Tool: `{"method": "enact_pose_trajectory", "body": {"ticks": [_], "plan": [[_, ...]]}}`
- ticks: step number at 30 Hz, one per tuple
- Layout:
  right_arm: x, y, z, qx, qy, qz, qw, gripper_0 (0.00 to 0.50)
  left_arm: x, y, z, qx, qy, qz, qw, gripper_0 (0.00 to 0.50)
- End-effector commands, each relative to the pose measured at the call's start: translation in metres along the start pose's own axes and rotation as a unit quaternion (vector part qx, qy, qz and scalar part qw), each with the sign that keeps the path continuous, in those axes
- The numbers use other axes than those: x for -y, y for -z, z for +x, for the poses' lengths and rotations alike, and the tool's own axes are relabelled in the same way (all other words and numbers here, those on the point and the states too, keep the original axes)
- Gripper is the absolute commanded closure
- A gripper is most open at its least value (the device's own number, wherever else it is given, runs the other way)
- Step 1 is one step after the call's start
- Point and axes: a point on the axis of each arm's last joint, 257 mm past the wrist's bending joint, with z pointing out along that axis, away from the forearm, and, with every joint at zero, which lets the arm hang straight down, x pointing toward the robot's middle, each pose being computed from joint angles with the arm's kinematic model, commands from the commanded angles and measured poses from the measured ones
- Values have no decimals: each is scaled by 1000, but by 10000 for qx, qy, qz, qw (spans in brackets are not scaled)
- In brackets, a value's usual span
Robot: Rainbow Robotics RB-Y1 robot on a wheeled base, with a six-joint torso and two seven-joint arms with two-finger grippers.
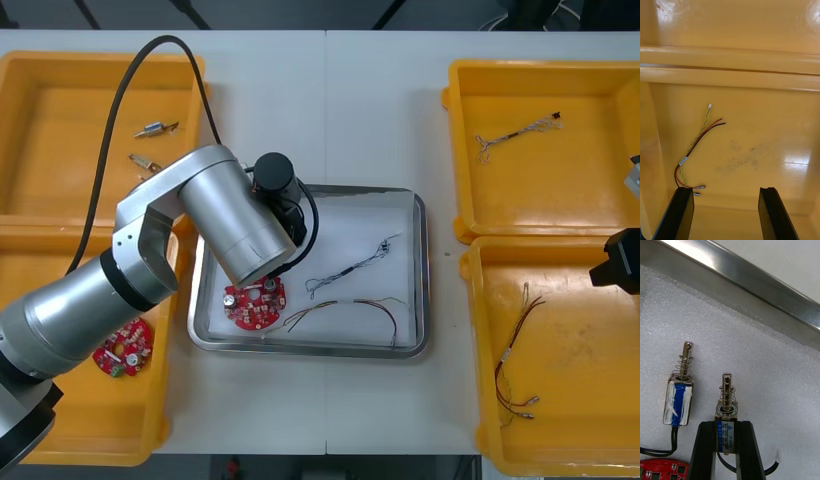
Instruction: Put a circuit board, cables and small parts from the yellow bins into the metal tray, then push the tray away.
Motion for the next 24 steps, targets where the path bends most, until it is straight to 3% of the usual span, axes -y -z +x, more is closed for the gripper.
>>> {"method": "enact_pose_trajectory", "body": {"ticks": [1,2,5,7,12,18,22,24], "plan": [[0,7,-5,185,-111,3,9998,0,18,4,11,7,-197,179,9996,380],[0,7,-5,185,-111,3,9998,0,19,4,11,5,-199,184,9996,316],[0,7,-5,185,-111,3,9998,0,22,7,6,53,-220,194,9996,203],[0,7,-5,185,-111,3,9998,0,25,10,3,84,-232,198,9995,169],[0,7,-5,185,-111,3,9998,0,32,19,-7,113,-229,206,9995,146],[0,7,-5,185,-111,3,9998,0,36,47,-16,-157,-153,117,9997,136],[0,7,-5,185,-111,3,9998,0,31,82,-36,-288,-52,92,9995,100],[0,7,-5,185,-111,3,9998,0,25,102,-47,-485,-35,108,9988,81]]}}
